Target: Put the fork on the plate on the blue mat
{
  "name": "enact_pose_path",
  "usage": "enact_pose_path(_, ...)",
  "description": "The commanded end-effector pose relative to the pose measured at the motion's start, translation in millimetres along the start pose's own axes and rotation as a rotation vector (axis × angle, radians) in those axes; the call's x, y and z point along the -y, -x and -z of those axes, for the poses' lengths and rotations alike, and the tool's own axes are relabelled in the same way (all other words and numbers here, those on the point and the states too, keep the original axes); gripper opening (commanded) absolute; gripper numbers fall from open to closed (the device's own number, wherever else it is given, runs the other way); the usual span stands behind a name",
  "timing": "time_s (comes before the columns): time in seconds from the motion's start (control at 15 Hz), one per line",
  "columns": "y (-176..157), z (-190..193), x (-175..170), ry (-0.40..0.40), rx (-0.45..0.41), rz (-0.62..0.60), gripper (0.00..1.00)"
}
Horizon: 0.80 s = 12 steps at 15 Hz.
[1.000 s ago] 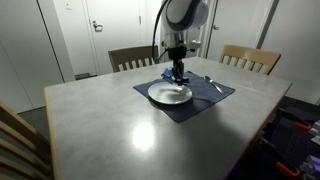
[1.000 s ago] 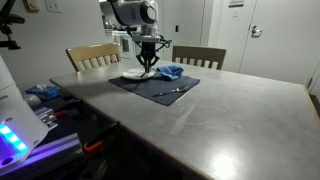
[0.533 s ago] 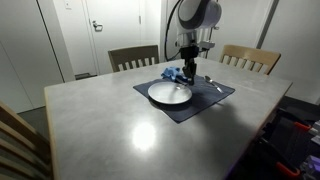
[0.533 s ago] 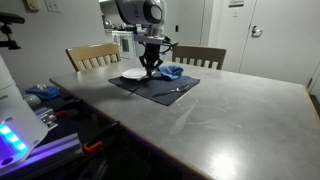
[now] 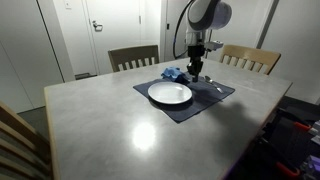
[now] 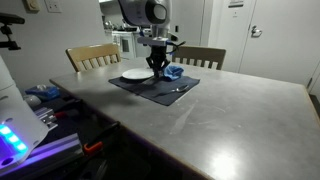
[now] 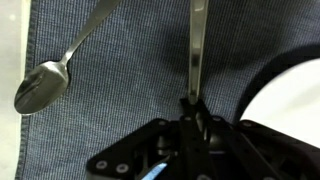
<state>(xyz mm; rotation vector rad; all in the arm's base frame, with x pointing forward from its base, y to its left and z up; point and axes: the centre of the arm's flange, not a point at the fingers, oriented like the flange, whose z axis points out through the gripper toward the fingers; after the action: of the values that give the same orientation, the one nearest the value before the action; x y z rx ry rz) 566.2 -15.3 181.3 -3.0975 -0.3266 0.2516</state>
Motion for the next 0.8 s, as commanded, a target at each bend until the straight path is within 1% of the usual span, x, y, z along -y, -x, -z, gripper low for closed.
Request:
enact_pose_path(0.0,6.9,4.4,-12.7,0.001,-0.031,-0.08,0.02)
enact_pose_path(0.2,4.2,-1.3,-18.9,-0.036,-0.002,-0.175,0.02)
enact_pose_path(0.33,6.4,-4.8,-20.9,-0.064,-0.003,-0.245,0.02)
enact_pose_path(0.6,10.3,-4.7,-29.5,-0.128,0.0,-0.436,0.02)
enact_pose_path(0.73,11.3,-8.0,-34.2,-0.163,-0.003,-0.507,0.02)
